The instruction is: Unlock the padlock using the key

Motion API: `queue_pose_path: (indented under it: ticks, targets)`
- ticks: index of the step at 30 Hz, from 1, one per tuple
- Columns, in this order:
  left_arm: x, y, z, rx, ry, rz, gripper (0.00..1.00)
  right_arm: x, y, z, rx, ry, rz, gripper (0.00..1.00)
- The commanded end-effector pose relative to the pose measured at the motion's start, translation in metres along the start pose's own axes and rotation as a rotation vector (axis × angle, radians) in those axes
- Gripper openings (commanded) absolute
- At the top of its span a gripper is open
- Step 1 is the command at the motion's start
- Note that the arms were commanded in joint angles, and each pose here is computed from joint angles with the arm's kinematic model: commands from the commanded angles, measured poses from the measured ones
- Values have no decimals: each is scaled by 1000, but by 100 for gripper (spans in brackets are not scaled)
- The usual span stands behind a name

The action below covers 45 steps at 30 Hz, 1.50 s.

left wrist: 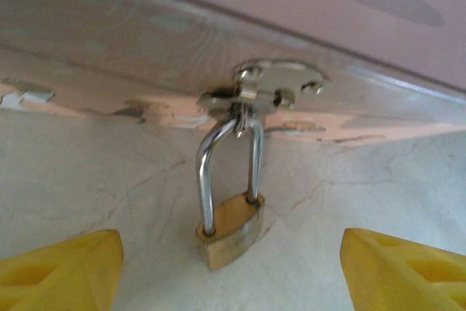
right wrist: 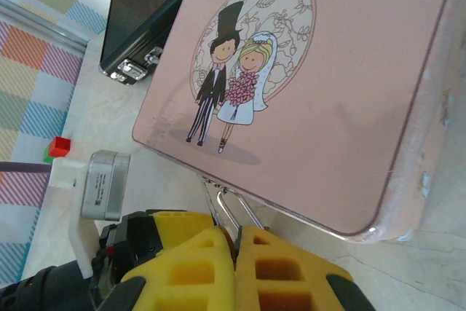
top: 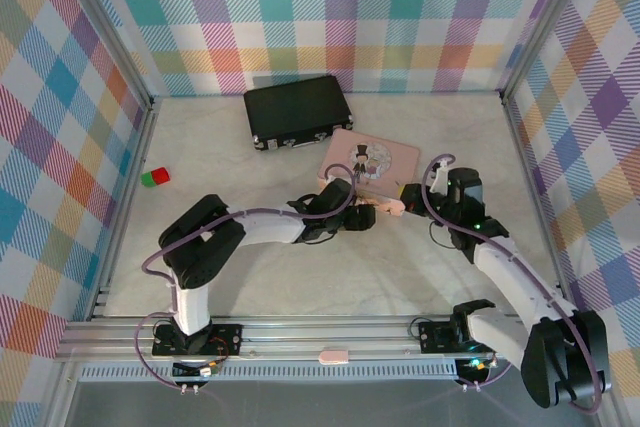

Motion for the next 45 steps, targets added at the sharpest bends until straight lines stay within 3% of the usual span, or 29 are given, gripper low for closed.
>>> queue_pose_path:
  ticks: [1, 12, 22, 29, 34, 39, 45]
  targets:
    - [5, -6, 4, -11, -19, 64, 76, -7, -2, 3, -28, -31, -36, 0]
    - [21, -5, -14, 32, 92, 151, 56, -5, -8, 4, -2, -48, -20, 0]
    - [34, 0, -16, 48, 112, 206, 52, -5, -14, 3, 31, -50, -12, 0]
    - [34, 0, -11, 40, 86, 199, 31, -4, -16, 4, 46, -47, -11, 0]
    - [22, -2, 1, -8, 43, 133, 15, -2, -19, 0, 71, -24, 1, 0]
    - [9, -3, 19, -154, 3, -2, 1, 4, -23, -8, 126, 21, 34, 0]
    - [1, -5, 41, -328, -53, -180, 0, 16, -35, -22, 229, 82, 78, 0]
Point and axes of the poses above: each hand's point on the last joint's axis, 136 mm out from that joint toward the fingers, its own x axis out along the fingers, its own y axis along the line the jaws close on, z = x × y, the point moved 8 cm from there along -x, back along the fingers, and after that the axes turned 11 degrees about x, right-handed, at the moved point
